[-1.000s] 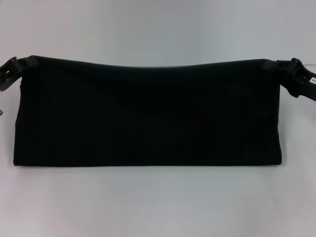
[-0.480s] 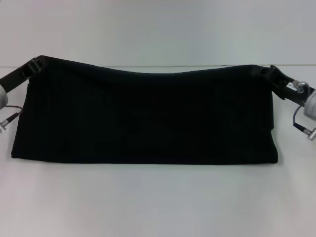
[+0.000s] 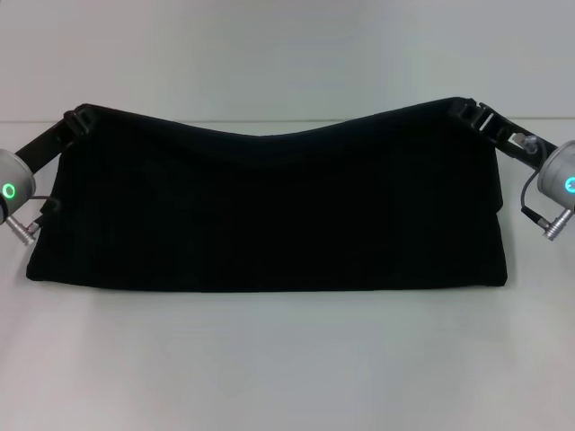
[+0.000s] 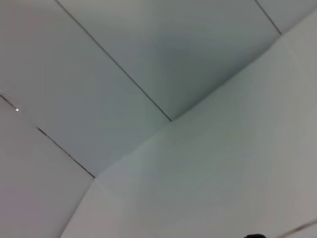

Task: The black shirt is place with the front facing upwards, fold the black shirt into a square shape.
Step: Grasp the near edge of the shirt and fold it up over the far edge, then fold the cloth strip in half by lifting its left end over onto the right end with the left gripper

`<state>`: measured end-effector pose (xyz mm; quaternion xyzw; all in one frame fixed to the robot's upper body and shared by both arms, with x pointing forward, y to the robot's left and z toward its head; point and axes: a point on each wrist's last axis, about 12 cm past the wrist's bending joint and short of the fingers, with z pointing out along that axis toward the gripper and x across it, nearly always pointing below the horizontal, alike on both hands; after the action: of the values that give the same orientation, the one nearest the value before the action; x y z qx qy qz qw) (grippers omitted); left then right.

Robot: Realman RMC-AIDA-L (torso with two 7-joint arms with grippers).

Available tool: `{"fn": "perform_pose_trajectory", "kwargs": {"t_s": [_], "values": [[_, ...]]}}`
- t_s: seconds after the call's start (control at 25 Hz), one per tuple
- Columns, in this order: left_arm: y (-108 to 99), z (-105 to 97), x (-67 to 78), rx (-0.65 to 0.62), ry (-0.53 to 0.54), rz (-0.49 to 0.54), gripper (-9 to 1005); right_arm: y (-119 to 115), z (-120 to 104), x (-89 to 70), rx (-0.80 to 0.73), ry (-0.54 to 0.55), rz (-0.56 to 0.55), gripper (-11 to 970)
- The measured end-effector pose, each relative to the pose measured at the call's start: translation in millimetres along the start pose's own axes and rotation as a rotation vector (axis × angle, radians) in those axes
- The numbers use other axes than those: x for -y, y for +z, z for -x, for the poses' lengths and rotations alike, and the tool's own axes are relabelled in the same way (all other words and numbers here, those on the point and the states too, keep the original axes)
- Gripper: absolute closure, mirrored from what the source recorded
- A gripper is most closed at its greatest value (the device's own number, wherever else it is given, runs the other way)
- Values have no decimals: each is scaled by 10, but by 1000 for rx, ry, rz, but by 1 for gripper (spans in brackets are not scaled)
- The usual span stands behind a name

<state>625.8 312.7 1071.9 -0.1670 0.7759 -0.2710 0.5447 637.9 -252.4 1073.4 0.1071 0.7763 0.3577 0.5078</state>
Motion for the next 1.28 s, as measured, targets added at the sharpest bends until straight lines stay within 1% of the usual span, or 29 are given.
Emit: {"fn": "perform_pose_trajectory", "kwargs": {"t_s": [0.16,0.2,0.28,0.32,0.68,0.76,0.8,0.92,1.04,1.12,1.2,1.24,1.28], "values": [[-5,-35,10,35,27,-1,927,37,-18,-16,20,-32,-14,794],[-7,-77,16,55,39,0,927,50,-21,-11,23,-24,-27,792],[-14,-90,10,62,39,3,927,77,-25,-2,31,-1,-56,789],[-19,-99,5,66,36,5,886,85,-28,3,32,8,-67,787],[-113,-125,-111,94,-7,34,530,78,-11,14,54,35,-71,416],[-130,-123,-120,88,-19,20,453,53,-5,14,61,36,-49,330],[-142,-122,-125,81,-30,10,415,32,-7,9,58,26,-28,308],[-229,-97,-137,40,-67,-62,300,-62,8,-46,27,-70,83,242],[-395,-65,-169,-12,-118,-150,299,-168,-11,-118,-37,-215,200,175],[-528,-38,-218,-57,-169,-180,298,-234,-53,-169,-92,-313,273,148],[-664,-22,-266,-115,-216,-197,298,-307,-129,-207,-153,-417,345,136],[-767,-15,-307,-150,-240,-205,297,-341,-179,-224,-182,-471,382,131],[-840,-14,-334,-172,-256,-211,297,-407,-287,-251,-230,-574,452,126]]}}
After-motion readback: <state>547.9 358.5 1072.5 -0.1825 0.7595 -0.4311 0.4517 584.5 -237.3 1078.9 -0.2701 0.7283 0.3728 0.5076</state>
